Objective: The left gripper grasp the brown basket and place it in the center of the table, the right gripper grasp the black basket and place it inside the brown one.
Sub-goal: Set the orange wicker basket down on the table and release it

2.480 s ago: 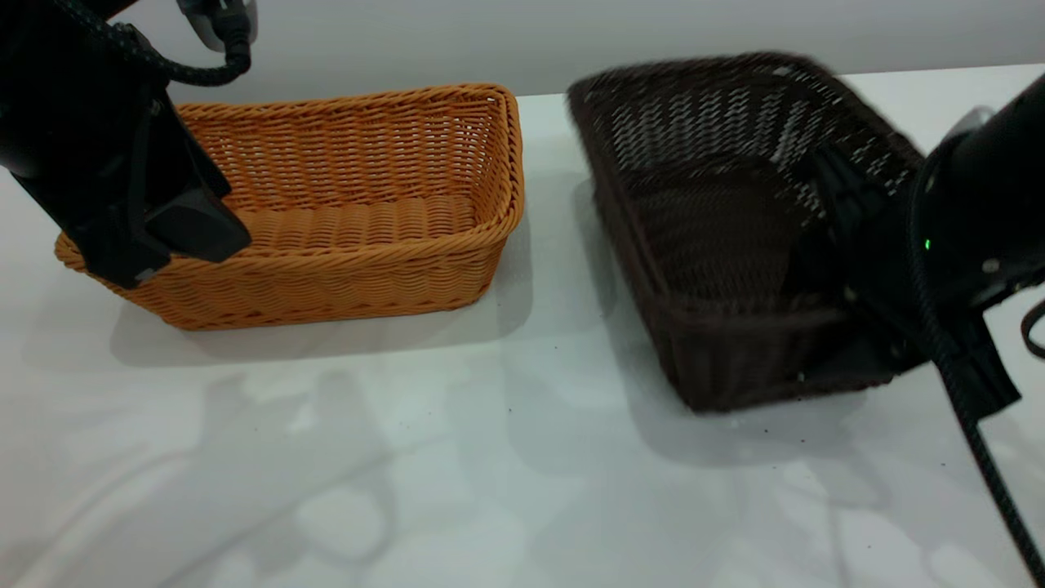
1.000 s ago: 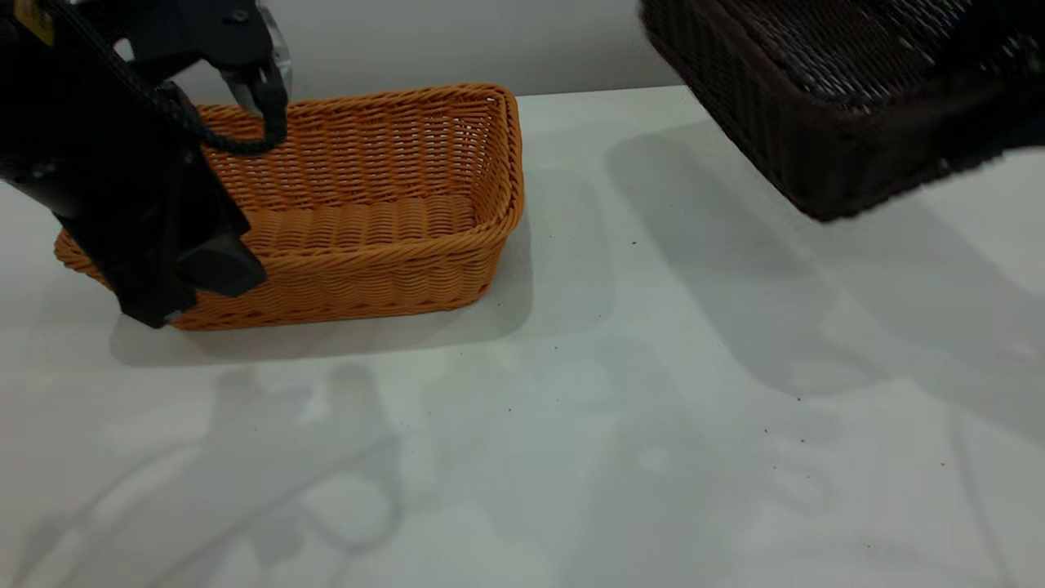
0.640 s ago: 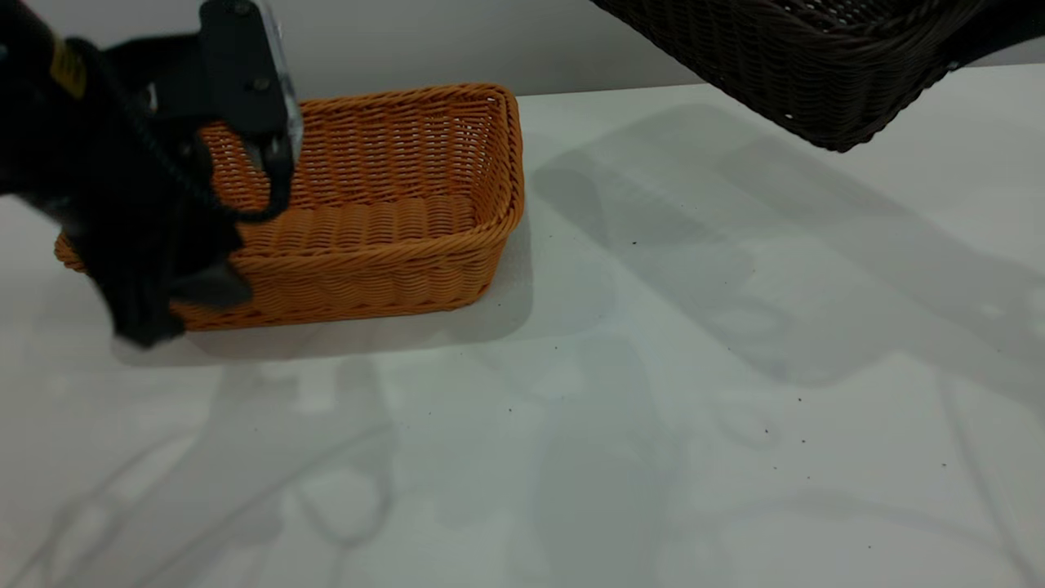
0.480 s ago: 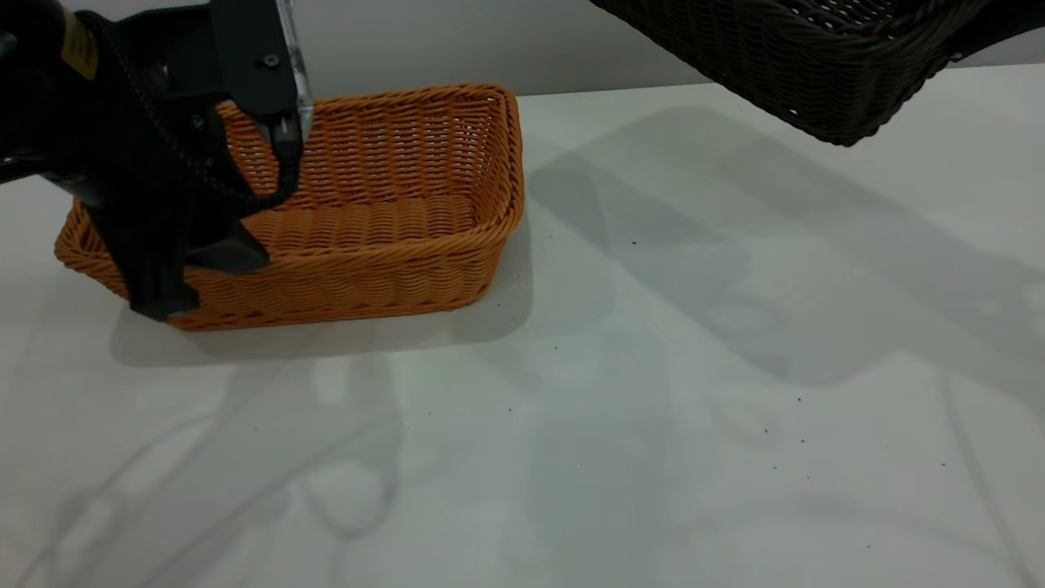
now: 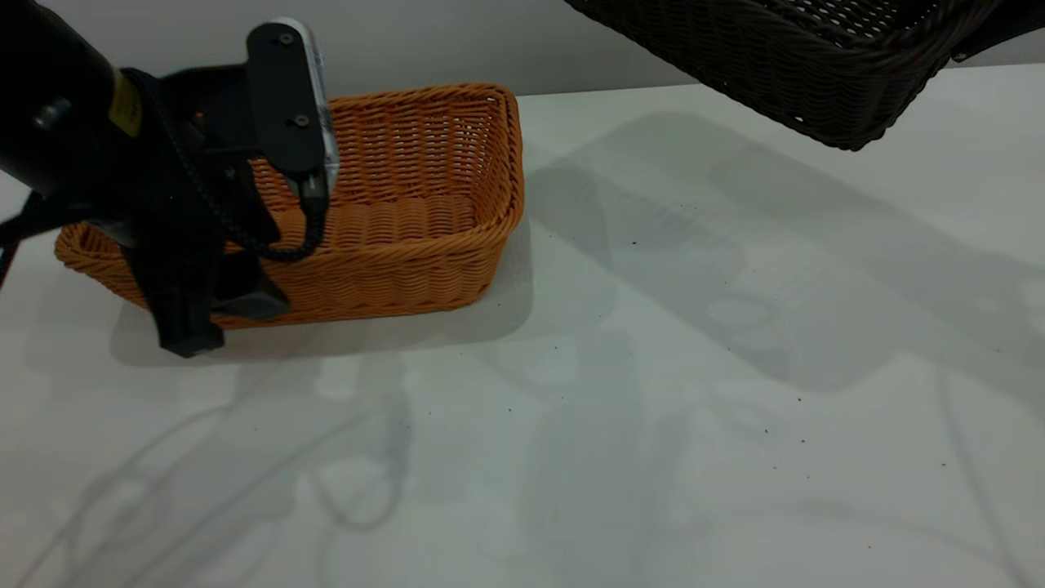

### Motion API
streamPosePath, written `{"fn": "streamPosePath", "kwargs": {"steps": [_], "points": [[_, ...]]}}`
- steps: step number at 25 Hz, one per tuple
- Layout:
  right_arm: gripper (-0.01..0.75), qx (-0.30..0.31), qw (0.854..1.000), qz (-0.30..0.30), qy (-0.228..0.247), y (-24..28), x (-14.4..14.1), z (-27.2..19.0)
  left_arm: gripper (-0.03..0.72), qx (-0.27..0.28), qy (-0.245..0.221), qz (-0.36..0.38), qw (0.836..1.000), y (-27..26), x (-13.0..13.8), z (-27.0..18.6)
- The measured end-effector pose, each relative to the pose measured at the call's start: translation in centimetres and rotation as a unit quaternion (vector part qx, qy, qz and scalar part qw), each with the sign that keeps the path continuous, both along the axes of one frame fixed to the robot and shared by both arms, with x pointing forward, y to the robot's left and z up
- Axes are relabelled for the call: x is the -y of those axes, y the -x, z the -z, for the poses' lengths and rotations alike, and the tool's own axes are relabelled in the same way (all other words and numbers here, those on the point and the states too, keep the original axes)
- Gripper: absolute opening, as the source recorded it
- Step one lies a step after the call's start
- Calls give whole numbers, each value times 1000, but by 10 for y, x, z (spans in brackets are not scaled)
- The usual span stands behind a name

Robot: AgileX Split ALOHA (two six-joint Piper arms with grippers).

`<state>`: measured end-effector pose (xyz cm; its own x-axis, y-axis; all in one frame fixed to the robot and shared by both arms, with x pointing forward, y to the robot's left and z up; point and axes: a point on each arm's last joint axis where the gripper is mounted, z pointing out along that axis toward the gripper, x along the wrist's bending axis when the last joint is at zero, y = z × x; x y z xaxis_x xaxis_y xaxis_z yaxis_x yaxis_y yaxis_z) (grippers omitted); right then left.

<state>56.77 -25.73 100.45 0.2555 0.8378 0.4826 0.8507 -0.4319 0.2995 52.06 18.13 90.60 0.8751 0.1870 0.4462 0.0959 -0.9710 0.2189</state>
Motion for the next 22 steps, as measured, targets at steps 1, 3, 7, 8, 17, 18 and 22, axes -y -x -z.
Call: {"fn": "streamPosePath", "kwargs": {"steps": [1, 3, 7, 8, 17, 18, 22], "points": [[296, 0, 1000, 0, 0, 0, 0, 0, 440, 3, 3, 1, 1000, -1, 1, 1], [296, 0, 1000, 0, -1, 0, 0, 0, 449, 6, 2, 5, 1000, -3, -1, 4], [296, 2, 1000, -2, -1, 0, 0, 0, 454, -1, -10, 4, 1000, -11, -5, 11], [296, 2, 1000, -2, -1, 0, 0, 0, 454, -2, -10, 4, 1000, -14, -4, 13], [296, 12, 999, -30, 15, 0, 0, -1, 326, 5, 4, 22, 1000, -33, 8, 37], [296, 12, 999, -30, 15, 0, 0, 0, 286, 4, 2, 27, 1000, -33, 8, 39], [295, 25, 998, -54, 27, -3, -1, -8, 113, 3, -6, 40, 999, -33, 8, 42]]}}
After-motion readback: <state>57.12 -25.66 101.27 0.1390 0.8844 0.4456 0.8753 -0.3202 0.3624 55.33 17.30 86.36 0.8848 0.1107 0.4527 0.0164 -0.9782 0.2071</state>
